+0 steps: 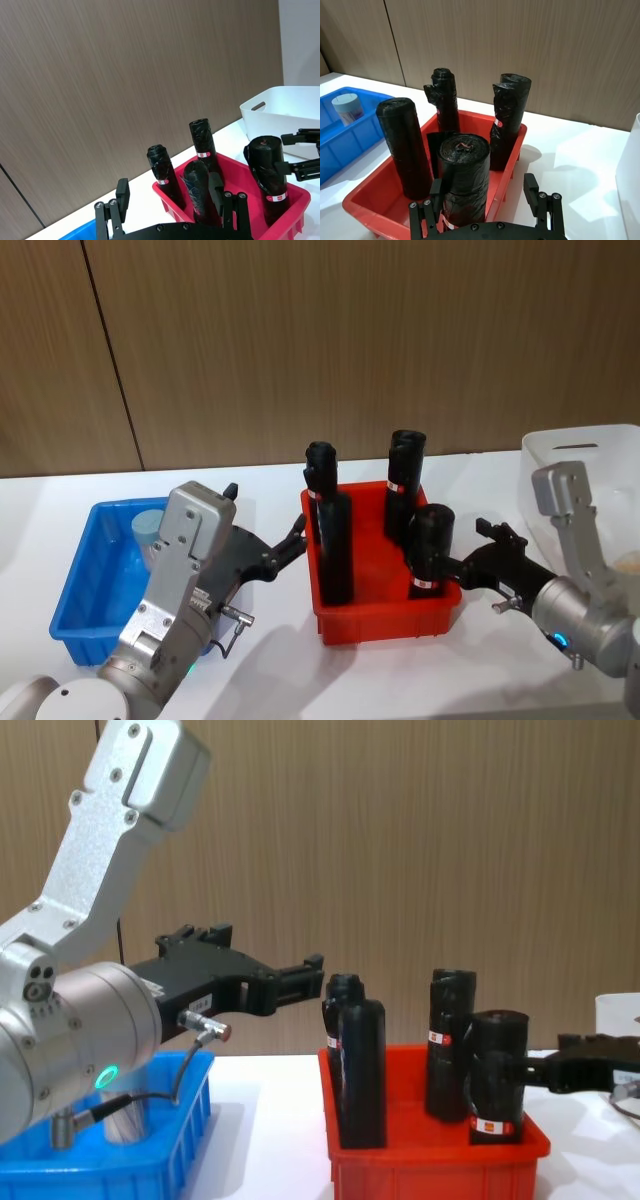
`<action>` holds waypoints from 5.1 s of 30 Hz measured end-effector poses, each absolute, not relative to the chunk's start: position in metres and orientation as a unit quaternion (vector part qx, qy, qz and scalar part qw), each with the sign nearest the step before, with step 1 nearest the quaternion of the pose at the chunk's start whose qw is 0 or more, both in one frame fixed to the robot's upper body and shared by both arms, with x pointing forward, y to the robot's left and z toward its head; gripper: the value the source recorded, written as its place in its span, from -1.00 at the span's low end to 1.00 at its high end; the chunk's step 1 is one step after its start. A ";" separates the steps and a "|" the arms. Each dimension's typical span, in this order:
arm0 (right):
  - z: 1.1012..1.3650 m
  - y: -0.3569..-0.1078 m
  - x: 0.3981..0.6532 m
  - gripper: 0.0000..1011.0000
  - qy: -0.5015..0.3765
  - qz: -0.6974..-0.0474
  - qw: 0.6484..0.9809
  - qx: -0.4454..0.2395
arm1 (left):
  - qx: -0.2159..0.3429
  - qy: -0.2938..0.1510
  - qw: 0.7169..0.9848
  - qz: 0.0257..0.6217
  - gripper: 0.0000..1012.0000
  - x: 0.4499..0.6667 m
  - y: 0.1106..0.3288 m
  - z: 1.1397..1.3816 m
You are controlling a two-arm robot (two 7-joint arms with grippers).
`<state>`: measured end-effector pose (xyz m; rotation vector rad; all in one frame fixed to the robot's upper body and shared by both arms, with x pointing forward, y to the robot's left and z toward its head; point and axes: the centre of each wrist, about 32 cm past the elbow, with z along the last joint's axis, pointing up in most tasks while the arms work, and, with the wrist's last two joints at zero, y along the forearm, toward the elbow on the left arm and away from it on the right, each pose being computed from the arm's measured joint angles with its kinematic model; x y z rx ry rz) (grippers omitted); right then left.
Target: Pick the cotton swabs from the blue box and place them into the white box.
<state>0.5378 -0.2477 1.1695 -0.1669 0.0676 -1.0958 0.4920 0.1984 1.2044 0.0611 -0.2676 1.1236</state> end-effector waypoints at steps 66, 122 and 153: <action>1.216 -0.239 0.557 0.06 -0.002 -0.496 0.868 -0.015 | 0.029 -0.126 0.837 0.531 0.98 0.492 0.198 1.204; 1.245 -0.350 0.588 0.06 -0.061 -0.670 0.738 -0.052 | 0.029 -0.126 0.837 0.531 0.98 0.492 0.198 1.204; 1.212 -0.371 0.606 0.98 -0.026 -0.701 0.711 -0.053 | 0.029 -0.126 0.837 0.531 0.98 0.492 0.198 1.204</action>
